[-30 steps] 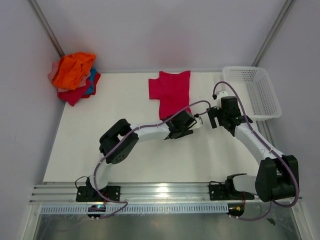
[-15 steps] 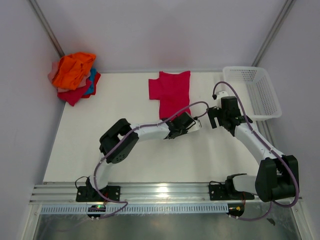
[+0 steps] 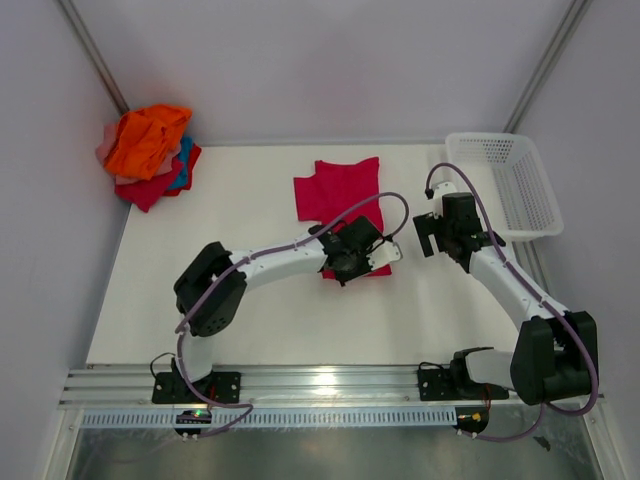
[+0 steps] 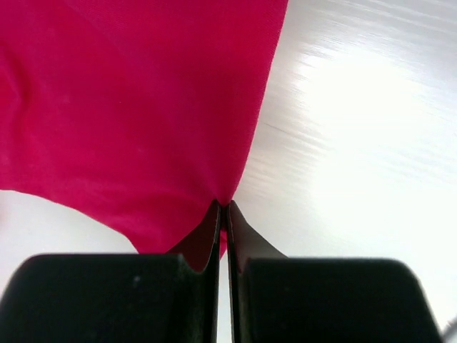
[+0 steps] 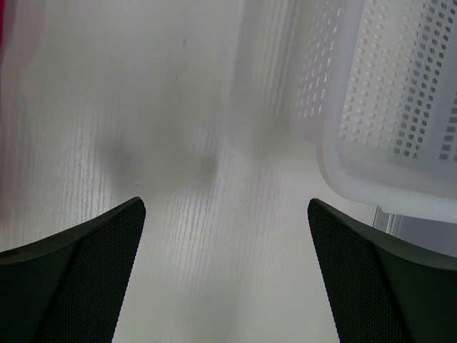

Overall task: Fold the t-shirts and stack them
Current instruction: Grab one side of the 2/3 rectangular tshirt with left arm

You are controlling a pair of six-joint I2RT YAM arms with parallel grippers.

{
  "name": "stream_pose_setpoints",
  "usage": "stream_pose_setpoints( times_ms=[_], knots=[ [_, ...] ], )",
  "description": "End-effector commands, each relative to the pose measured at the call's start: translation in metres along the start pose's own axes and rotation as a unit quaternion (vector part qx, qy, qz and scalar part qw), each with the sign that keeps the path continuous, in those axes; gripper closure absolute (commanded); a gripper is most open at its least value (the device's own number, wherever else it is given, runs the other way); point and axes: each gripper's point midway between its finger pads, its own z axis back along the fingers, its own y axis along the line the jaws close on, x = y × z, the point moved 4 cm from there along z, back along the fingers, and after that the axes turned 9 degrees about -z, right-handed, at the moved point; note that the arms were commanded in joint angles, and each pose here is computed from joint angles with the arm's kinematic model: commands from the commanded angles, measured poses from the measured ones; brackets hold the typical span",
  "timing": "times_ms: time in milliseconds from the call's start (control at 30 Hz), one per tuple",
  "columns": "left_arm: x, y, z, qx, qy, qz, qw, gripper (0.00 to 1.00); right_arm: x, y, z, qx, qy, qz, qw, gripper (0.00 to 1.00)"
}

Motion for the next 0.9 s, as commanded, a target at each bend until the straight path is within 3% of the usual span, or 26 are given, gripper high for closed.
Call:
stream_pose_setpoints(
  times_ms=[0, 200, 467, 867],
  knots=[
    [0.018, -0.015, 0.049, -0.065, -0.038, 0.020, 0.997, 1.00, 0.020, -0.002, 0.011, 0.000, -0.037, -0.012, 0.999, 0.00],
    [0.029, -0.018, 0.082, -0.091, -0.058, 0.018, 0.994, 1.00, 0.021, -0.004, 0.013, -0.008, -0.042, -0.016, 0.999, 0.01],
    [0.070, 0.027, 0.116, -0.024, -0.087, -0.021, 0.996, 1.00, 0.022, -0.005, 0.014, -0.012, -0.044, -0.015, 0.999, 0.01],
    [0.086, 0.113, 0.102, 0.049, -0.095, -0.004, 0.994, 1.00, 0.022, -0.007, 0.016, -0.017, -0.046, -0.018, 0.999, 0.01]
  ],
)
